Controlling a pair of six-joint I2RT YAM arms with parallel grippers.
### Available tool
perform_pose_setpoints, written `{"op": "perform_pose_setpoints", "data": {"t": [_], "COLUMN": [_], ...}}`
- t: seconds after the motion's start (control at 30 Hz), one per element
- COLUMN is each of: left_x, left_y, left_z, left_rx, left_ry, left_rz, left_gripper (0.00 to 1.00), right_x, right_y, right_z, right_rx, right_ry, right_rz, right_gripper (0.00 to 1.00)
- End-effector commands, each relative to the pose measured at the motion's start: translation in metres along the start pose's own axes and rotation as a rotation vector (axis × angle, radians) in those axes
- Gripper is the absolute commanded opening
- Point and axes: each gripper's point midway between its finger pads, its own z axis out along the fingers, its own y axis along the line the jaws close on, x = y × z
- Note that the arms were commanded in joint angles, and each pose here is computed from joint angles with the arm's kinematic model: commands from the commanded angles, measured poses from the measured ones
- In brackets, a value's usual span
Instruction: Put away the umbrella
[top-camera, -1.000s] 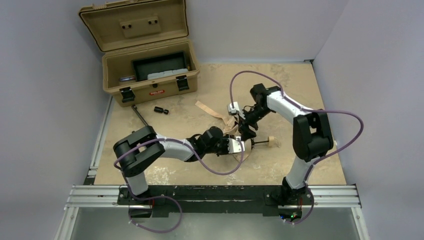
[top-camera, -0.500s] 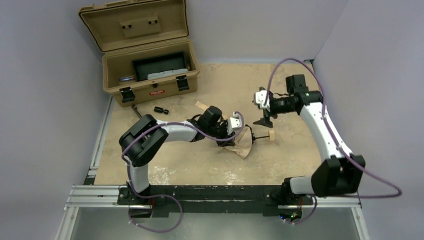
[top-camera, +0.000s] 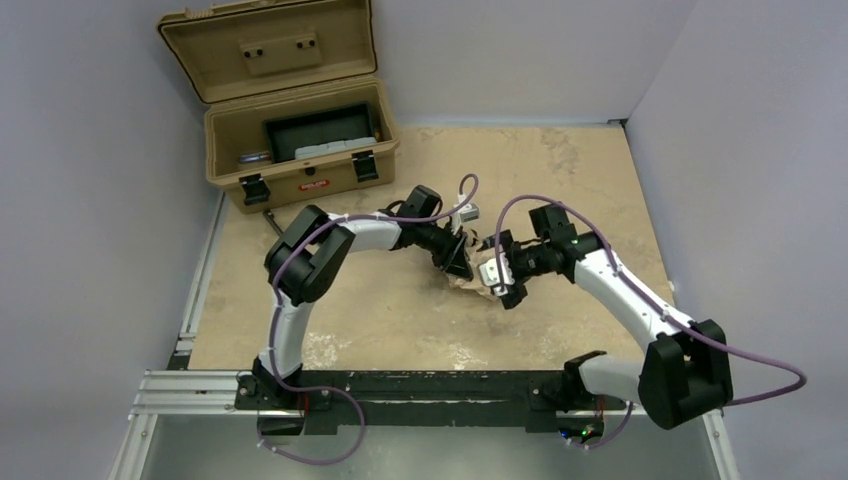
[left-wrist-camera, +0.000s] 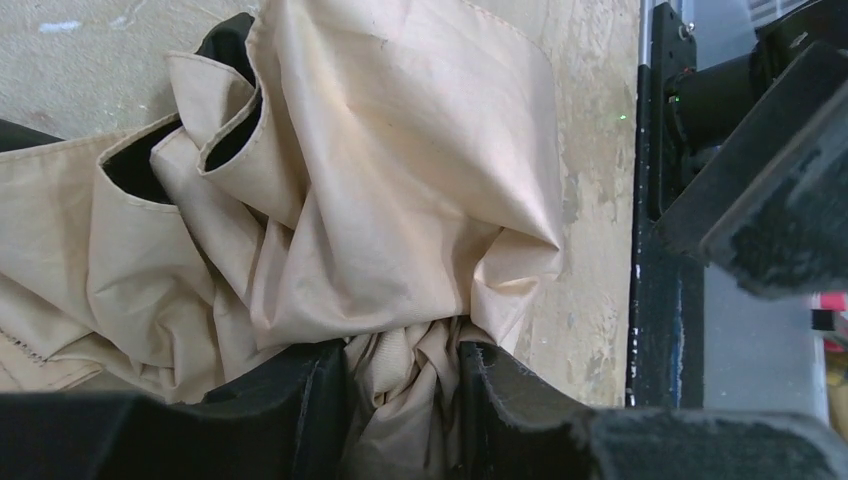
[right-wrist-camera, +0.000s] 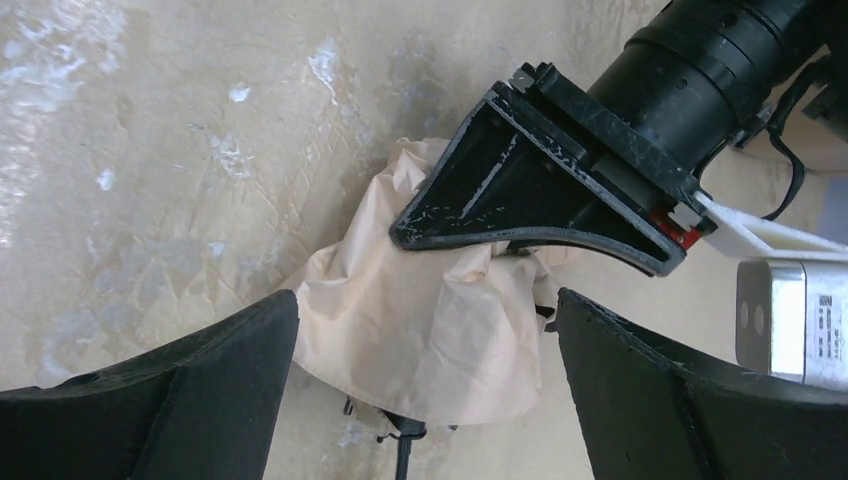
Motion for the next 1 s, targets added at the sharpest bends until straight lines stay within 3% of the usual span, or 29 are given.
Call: {"op": "perform_pose_setpoints", "data": {"t": [0.0,0.23,0.47,0.53,0.6,0.67,0.73,0.77,0.97], "left_x": [0.166,0.167,0.163,0.154,0.137,0.111,0.081,0.062,-0.007], "left_y": [0.016,0.017,0.014,0.013,0.016,0.019,0.019,0.018,0.003], "left_z": [-0.009,-0.005,-0.001,0.002,0.0,-0.005,-0.015,-0.02,-0.062], "left_rx": [-0.157,-0.145,-0.12,-0.108,-0.117,-0.126,-0.121,-0.11,-0.115], "left_ry": [0.444,0.448,0.417,0.38,0.305,0.193,0.071,-0.003,-0.261], "left_rz": [-0.51,-0.577,-0.649,-0.663,-0.68,-0.683,-0.678,-0.647,-0.538], "left_gripper": [0.0,0.0,0.0,0.08,0.23,0.38,0.66,0.71,0.76], "right_x": [0.02,0.064,0.089,0.092,0.092,0.091,0.087,0.085,0.073], "right_y": [-0.032,-0.01,0.026,0.037,0.045,0.052,0.058,0.062,0.079], "right_z": [0.01,0.047,0.07,0.075,0.076,0.074,0.074,0.073,0.072], "right_rx": [0.122,0.04,-0.085,-0.129,-0.164,-0.191,-0.221,-0.242,-0.337], "right_ry": [0.125,0.293,0.401,0.42,0.426,0.426,0.412,0.407,0.362], "right_rz": [-0.028,0.025,0.111,0.141,0.164,0.18,0.198,0.208,0.278], "right_gripper": [0.94,0.84,0.45,0.26,0.12,0.04,0.0,0.0,0.0]}}
